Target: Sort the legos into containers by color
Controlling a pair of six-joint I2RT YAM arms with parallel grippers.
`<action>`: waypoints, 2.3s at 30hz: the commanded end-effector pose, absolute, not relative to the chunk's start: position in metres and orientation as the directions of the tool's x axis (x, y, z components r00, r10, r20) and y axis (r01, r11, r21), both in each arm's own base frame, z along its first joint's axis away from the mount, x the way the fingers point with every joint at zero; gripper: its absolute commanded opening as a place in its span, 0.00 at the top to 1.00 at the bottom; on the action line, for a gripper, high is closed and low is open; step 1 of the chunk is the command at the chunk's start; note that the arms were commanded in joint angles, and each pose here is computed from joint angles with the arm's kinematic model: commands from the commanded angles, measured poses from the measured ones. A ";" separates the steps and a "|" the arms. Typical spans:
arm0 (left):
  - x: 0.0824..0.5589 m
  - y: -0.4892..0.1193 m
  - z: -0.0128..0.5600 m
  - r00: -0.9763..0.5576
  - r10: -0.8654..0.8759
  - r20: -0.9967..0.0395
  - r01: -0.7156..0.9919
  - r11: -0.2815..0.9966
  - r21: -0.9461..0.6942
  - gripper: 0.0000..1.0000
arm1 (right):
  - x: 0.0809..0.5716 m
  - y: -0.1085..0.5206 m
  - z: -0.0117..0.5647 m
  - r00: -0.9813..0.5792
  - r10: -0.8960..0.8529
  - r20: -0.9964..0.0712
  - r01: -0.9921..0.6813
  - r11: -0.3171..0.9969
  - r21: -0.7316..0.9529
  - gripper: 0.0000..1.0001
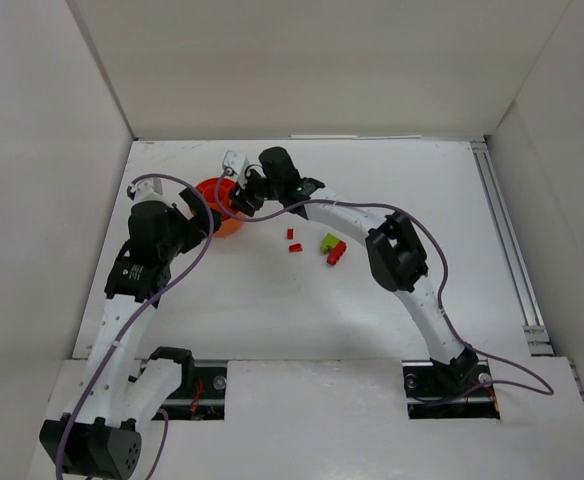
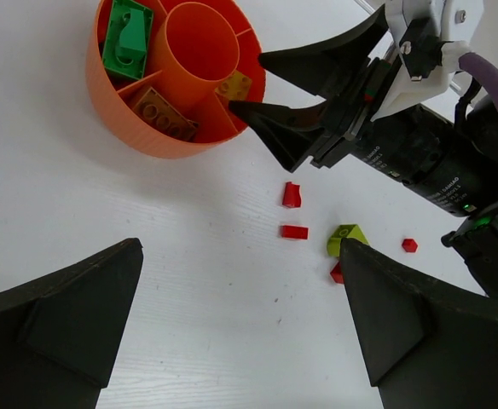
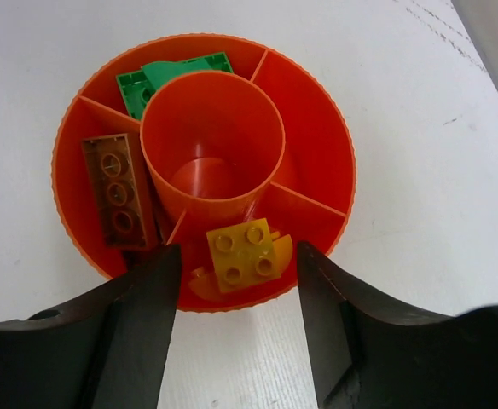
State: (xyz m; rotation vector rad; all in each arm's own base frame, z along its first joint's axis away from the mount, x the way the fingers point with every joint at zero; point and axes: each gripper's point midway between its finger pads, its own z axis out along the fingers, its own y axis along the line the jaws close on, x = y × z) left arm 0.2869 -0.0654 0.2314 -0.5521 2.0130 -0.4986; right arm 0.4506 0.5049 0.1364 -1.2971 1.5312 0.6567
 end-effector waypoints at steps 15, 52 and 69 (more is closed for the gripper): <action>0.289 -0.079 0.252 -0.445 -0.551 -0.706 -0.079 0.809 -0.582 0.00 | 0.438 0.484 0.250 0.183 -0.266 -0.946 -0.923 0.285 -0.259 0.18; 0.305 -0.164 0.192 -0.680 -0.426 -0.597 0.118 0.740 -0.662 0.00 | 0.329 0.248 0.070 -0.784 0.106 -0.611 -0.005 0.984 0.176 0.17; 0.300 -0.158 0.193 -0.667 -0.435 -0.605 0.102 0.751 -0.652 0.00 | 0.347 0.216 0.046 -0.743 0.152 -0.652 0.129 0.988 0.083 0.51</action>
